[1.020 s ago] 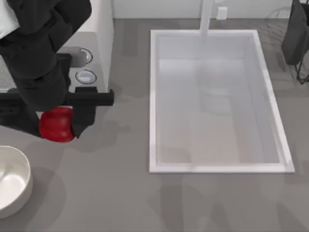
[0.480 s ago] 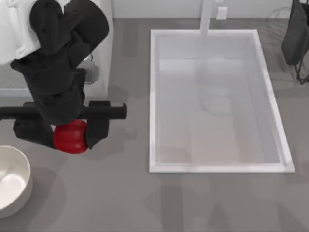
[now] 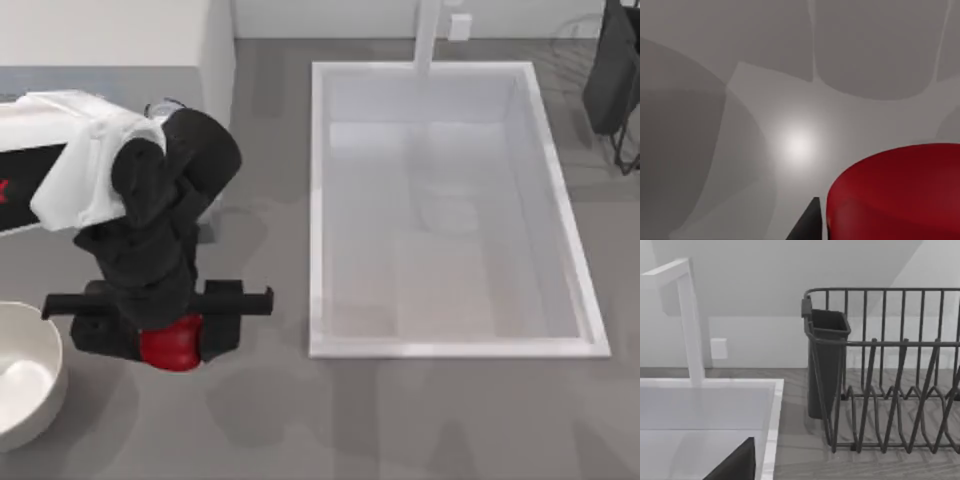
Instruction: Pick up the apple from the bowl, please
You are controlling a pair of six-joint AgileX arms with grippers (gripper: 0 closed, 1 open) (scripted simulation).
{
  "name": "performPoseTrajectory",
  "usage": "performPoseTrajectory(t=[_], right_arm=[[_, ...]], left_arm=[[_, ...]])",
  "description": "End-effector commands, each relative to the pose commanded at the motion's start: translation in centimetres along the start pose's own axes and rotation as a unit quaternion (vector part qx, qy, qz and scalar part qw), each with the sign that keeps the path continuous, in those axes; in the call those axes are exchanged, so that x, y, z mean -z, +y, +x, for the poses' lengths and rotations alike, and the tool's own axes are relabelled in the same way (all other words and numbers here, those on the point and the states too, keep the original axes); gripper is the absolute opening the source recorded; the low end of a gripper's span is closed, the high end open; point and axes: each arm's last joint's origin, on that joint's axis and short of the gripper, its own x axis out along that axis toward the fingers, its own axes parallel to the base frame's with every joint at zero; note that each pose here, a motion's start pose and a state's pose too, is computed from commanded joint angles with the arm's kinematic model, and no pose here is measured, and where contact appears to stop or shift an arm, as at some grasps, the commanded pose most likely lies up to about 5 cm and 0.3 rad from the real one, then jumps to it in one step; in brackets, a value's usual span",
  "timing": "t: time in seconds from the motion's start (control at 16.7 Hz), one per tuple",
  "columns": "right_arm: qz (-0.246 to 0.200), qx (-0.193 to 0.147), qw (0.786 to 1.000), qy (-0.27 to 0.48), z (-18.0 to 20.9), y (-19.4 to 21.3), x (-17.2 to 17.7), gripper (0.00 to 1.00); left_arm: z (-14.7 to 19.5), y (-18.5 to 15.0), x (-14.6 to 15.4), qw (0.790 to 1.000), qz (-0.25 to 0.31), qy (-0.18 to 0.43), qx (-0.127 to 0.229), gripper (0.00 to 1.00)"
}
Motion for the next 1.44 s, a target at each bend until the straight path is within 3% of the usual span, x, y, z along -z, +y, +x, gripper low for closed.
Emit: performPoseTrajectory(t=[0.3, 1.08, 1.44], right_arm=[[0.0, 0.0, 1.0, 0.0, 0.0, 0.0, 0.0, 1.0], [0.0, 0.0, 1.0, 0.0, 0.0, 0.0, 0.0, 1.0], [0.0, 0.0, 1.0, 0.0, 0.0, 0.0, 0.0, 1.0]], left_arm=[[0.82, 0.1, 0.19, 1.0, 0.0, 0.003, -0.001, 0.0], [0.82, 0.1, 0.19, 1.0, 0.0, 0.003, -0.001, 0.98], [0.82, 0.1, 0.19, 1.0, 0.0, 0.003, -0.001, 1.0]])
